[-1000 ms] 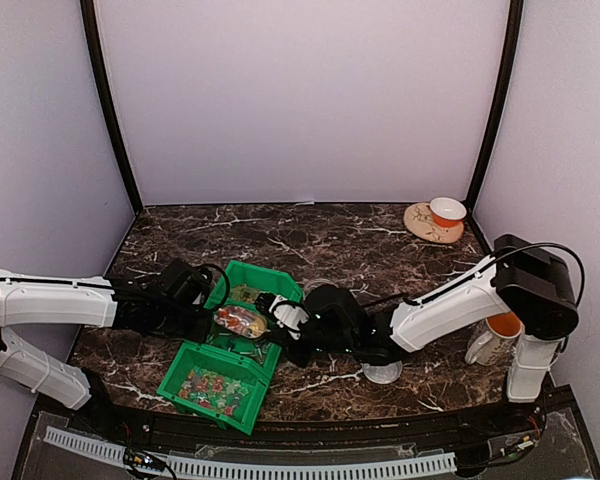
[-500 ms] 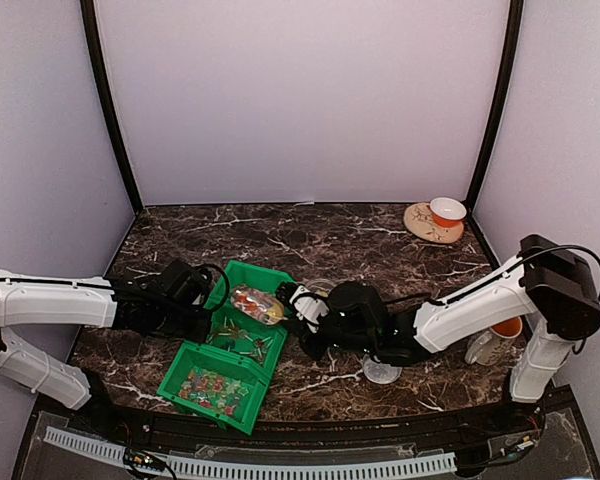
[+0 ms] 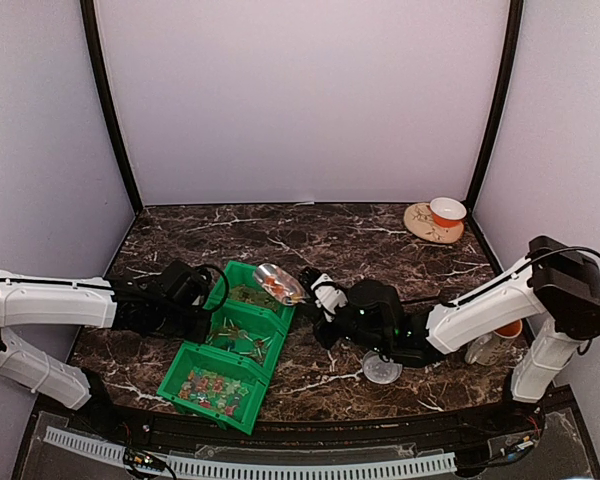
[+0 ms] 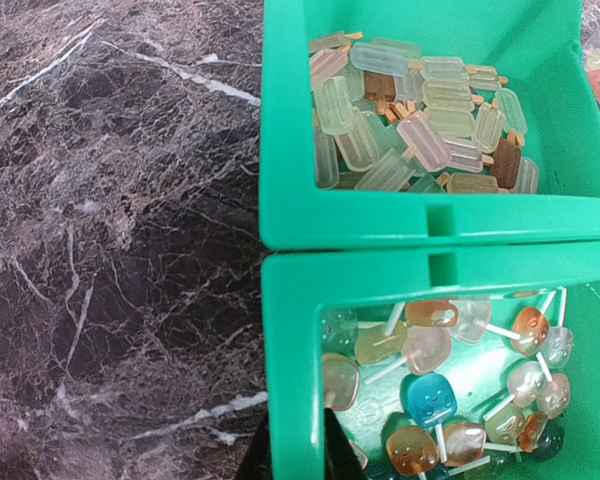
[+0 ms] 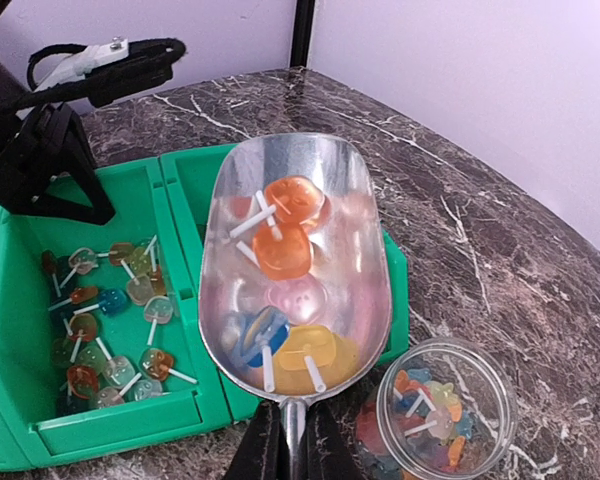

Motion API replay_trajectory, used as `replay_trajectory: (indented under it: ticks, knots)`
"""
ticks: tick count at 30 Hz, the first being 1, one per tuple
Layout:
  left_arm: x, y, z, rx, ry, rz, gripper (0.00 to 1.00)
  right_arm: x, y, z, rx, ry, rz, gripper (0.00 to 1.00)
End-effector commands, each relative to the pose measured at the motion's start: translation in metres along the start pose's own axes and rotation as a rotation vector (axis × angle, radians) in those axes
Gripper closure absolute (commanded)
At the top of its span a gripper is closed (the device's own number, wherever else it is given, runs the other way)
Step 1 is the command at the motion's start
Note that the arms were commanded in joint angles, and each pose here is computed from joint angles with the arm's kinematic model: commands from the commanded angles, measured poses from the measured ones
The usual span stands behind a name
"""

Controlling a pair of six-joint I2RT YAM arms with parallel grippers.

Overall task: Pack the candies
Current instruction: Place the fake candies in the packing bottle.

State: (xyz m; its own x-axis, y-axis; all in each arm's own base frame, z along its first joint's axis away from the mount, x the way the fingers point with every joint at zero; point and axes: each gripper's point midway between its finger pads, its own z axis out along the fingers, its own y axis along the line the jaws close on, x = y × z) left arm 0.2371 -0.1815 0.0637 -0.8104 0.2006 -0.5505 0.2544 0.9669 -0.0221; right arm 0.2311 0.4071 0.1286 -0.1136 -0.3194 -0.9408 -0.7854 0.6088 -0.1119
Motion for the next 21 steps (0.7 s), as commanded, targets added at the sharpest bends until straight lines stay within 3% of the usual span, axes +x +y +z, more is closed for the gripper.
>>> replay_trajectory:
  ticks: [1, 21]
  knots:
    - [-0.019, -0.002, -0.008, 0.009, -0.094, -0.022, 1.00, -0.034, -0.021, -0.008, 0.090, -0.103, 0.038, 1.00]
    - [-0.019, -0.004, -0.005, 0.015, -0.095, -0.015, 1.00, -0.016, -0.063, -0.068, 0.257, 0.264, -0.020, 1.00]
